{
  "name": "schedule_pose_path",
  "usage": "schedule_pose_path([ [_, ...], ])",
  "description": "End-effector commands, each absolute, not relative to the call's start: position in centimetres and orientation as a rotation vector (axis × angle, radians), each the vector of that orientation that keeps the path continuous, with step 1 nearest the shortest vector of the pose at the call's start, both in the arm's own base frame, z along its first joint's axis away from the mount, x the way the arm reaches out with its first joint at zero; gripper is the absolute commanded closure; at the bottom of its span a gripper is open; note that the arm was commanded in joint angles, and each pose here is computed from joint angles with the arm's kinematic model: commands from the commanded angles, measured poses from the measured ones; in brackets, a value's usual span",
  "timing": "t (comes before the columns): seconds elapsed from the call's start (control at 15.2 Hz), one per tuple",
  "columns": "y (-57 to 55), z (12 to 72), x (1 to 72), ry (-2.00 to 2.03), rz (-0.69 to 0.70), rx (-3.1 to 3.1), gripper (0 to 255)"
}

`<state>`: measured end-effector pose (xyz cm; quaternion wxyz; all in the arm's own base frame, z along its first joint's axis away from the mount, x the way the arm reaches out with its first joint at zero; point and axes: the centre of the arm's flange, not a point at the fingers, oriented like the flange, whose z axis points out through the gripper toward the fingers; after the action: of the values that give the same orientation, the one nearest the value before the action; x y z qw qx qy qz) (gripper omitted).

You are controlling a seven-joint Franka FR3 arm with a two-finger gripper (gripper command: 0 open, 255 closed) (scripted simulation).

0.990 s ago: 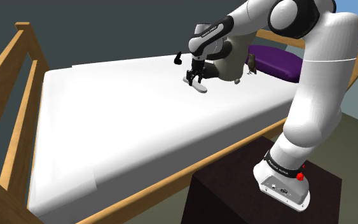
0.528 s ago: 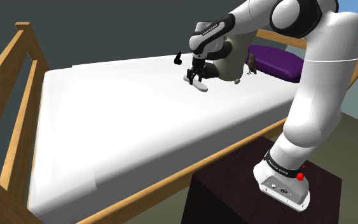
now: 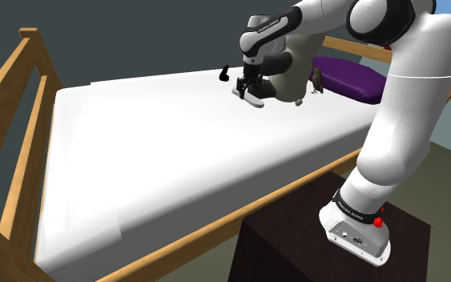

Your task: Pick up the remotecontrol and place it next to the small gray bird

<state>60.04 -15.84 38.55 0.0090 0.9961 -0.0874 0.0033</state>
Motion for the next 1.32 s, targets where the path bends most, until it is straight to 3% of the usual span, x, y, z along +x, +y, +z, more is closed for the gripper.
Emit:
schedule_pose_path([
  [0.0, -15.8, 39.7, 60.0, -0.273, 0.010, 3.112, 255],
  [1.25, -15.8, 49.7, 60.0, -0.273, 0.010, 3.112, 255],
])
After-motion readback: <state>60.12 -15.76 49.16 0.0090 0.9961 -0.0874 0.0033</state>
